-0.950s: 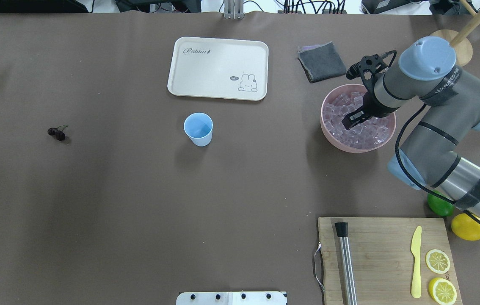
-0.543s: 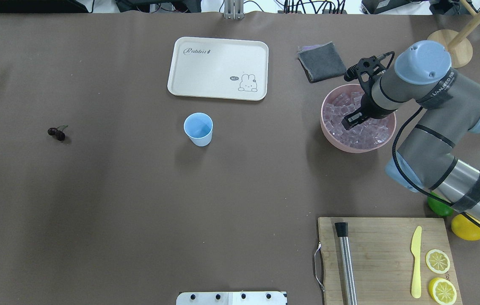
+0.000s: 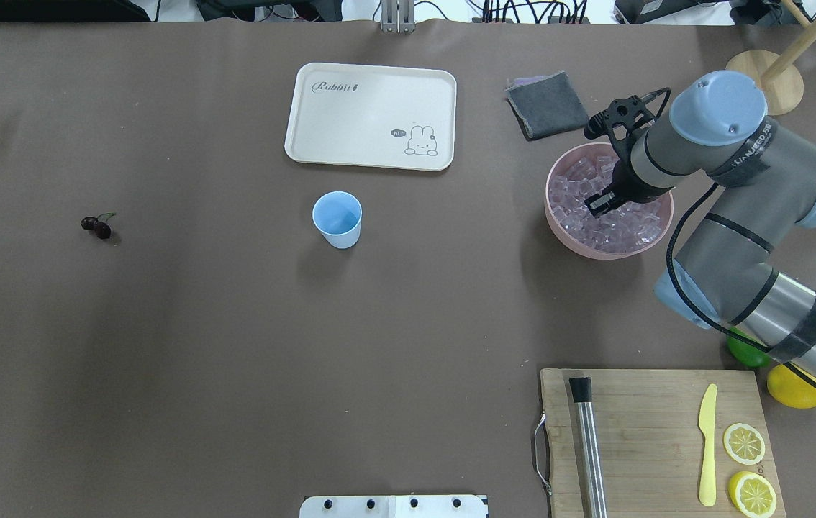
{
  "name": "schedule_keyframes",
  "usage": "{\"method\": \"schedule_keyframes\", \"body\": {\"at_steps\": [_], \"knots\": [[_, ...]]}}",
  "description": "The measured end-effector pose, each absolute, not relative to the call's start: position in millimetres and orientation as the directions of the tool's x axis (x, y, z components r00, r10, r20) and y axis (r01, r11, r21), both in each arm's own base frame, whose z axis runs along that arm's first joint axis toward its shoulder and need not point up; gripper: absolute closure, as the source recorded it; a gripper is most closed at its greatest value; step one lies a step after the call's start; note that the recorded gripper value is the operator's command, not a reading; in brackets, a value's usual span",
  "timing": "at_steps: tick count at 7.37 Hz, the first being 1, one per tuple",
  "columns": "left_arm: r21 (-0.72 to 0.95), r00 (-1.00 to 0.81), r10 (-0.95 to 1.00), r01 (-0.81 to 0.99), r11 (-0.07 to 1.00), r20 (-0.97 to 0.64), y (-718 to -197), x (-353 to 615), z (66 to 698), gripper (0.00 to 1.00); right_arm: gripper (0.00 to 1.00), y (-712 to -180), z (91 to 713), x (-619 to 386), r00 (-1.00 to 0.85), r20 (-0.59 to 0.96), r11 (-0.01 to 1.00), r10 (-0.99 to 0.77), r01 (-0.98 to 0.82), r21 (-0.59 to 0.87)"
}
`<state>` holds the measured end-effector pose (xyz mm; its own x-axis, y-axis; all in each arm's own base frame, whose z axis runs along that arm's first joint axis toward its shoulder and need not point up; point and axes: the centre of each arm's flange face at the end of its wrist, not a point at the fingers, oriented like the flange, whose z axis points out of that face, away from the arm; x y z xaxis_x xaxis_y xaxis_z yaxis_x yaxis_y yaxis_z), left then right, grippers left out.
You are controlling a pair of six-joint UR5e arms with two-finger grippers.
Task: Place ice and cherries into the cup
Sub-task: 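Reach the right gripper into the pink bowl and grasp an ice cube, then carry the ice cube with the right gripper over the light-blue cup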
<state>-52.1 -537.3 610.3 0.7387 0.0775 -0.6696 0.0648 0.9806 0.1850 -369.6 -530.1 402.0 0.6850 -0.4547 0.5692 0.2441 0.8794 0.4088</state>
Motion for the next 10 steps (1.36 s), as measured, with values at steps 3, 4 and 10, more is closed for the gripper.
{"method": "schedule_keyframes", "body": {"at_steps": [3, 4, 10], "knots": [[0.183, 0.738, 0.075, 0.066, 0.981, -0.67, -536.5, -52.5, 612.0, 0.02, 0.91, -530.2, 405.0, -368.5, 0.692, 0.562, 0.879, -0.453, 0.243, 0.409], [0.182, 0.738, 0.074, 0.066, 0.981, -0.671, -536.8, -52.5, 612.1, 0.02, 1.0, -530.6, 404.6, -368.6, 0.692, 0.56, 0.878, -0.455, 0.245, 0.411], [0.192, 0.736, 0.081, 0.068, 0.979, -0.673, -536.2, -52.4, 610.3, 0.02, 1.0, -549.2, 278.1, -353.4, 0.667, 0.609, 0.893, -0.428, 0.207, 0.4]]}}
